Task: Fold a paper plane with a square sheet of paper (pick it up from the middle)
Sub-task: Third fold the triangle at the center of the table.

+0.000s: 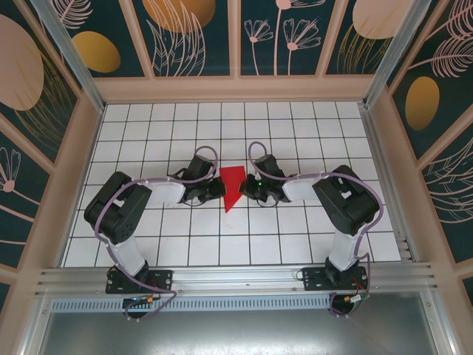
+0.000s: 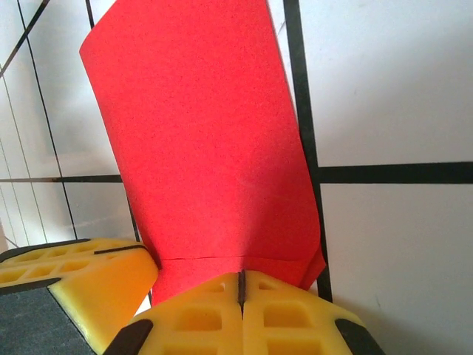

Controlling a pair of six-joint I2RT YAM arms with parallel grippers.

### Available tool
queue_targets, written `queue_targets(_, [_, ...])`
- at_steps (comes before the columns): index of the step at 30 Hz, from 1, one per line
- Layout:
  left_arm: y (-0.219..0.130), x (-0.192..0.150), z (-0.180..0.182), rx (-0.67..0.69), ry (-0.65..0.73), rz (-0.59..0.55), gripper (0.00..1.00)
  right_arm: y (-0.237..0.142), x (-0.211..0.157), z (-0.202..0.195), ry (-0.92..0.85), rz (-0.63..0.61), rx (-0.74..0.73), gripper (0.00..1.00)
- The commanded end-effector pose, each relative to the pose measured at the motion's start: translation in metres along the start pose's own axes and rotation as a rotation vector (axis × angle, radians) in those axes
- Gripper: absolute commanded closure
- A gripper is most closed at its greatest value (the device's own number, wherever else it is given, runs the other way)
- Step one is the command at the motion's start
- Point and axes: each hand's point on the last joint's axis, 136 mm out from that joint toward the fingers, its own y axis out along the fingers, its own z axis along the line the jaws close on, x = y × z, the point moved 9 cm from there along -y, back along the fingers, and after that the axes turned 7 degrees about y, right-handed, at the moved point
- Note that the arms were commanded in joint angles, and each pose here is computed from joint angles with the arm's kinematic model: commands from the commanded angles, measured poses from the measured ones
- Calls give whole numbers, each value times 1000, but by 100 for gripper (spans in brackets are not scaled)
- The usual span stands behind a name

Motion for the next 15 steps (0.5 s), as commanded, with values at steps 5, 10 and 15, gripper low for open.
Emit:
queue_targets(5, [-5, 11, -10, -7, 35, -13, 100, 3, -5, -34, 102, -27, -148, 100])
queue_targets(10, [-36, 24, -30, -38, 38, -107, 93, 7, -7, -33, 105, -31, -173, 100])
queue_targets(15, [-58, 13, -37, -28, 6, -156, 87, 10, -11, -34, 110, -34, -206, 100])
